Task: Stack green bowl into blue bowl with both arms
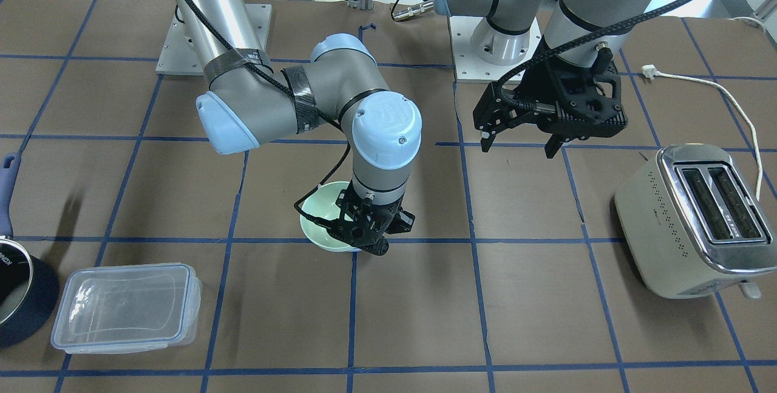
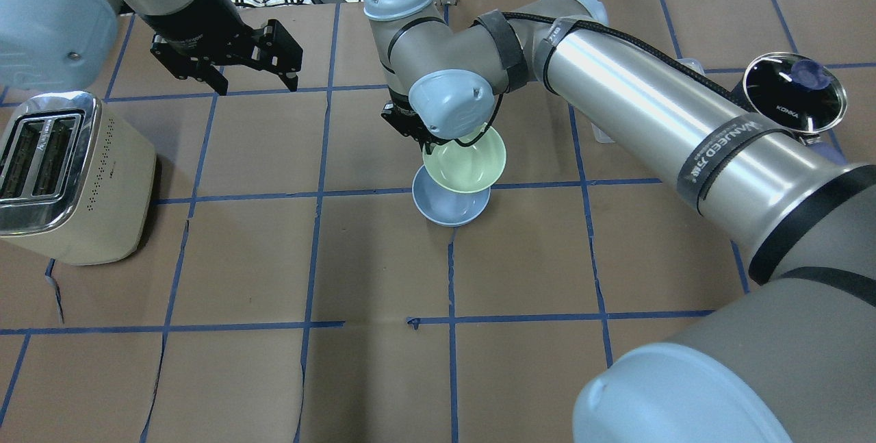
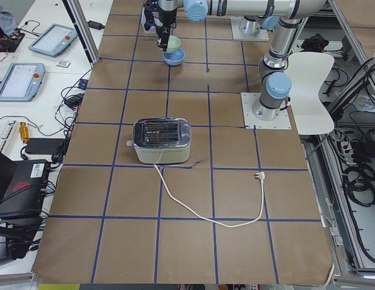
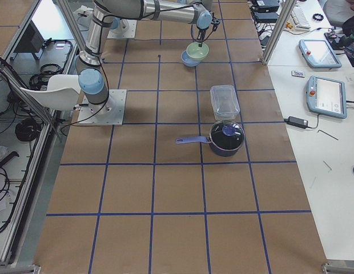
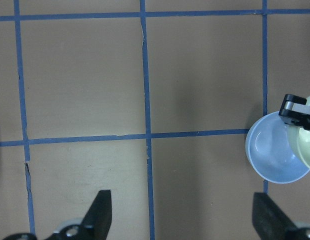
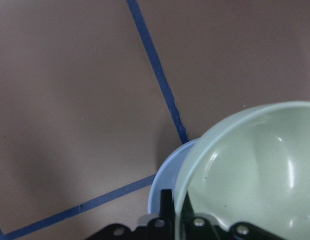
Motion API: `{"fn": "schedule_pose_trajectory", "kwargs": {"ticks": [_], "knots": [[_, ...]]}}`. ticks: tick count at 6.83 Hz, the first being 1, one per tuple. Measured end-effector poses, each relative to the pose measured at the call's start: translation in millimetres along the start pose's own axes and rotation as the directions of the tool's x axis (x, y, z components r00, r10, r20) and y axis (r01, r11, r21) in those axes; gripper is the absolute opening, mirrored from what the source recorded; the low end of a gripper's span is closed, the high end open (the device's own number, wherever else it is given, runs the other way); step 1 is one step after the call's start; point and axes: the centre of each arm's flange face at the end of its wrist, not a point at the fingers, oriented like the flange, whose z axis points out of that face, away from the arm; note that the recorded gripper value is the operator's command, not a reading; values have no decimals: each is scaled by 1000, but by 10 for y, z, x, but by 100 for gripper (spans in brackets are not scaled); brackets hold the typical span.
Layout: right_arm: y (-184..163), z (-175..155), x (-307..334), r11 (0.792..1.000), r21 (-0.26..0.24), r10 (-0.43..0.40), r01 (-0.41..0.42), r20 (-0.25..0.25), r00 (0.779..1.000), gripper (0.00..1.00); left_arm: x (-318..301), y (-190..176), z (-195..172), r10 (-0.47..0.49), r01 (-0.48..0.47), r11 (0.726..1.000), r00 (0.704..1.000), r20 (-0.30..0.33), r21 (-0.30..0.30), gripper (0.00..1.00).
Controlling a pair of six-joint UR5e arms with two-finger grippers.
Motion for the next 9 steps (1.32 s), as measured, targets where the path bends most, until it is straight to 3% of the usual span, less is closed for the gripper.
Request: {"fn": "schedule_pose_trajectory", "kwargs": {"ticks": [2,3,4,5,7,9], "knots": [[119,50,-50,999,-44,8,-8,-2,1000,0,-11,6,29,-2,2,1000,1000,1,-13,100],[155,80,-65,998,-54,9,-9,-8,1000,46,-15,9,34,-3,3,1000,1000,3,-17,100],[171,99,-70,998,-58,14,-15,-14,1000,84,-19,10,38,-3,3,1000,1000,6,-19,100],[174,104,-71,998,-55,17,-18,-19,1000,100,-22,17,44,-3,3,1000,1000,10,-25,100],[155,58,-64,999,-40,24,-25,-17,1000,100,-18,34,52,-2,3,999,1000,11,-39,100],[-98,-166,127,1000,11,21,-21,-20,1000,100,-16,39,50,-2,3,999,1000,9,-40,100]]}}
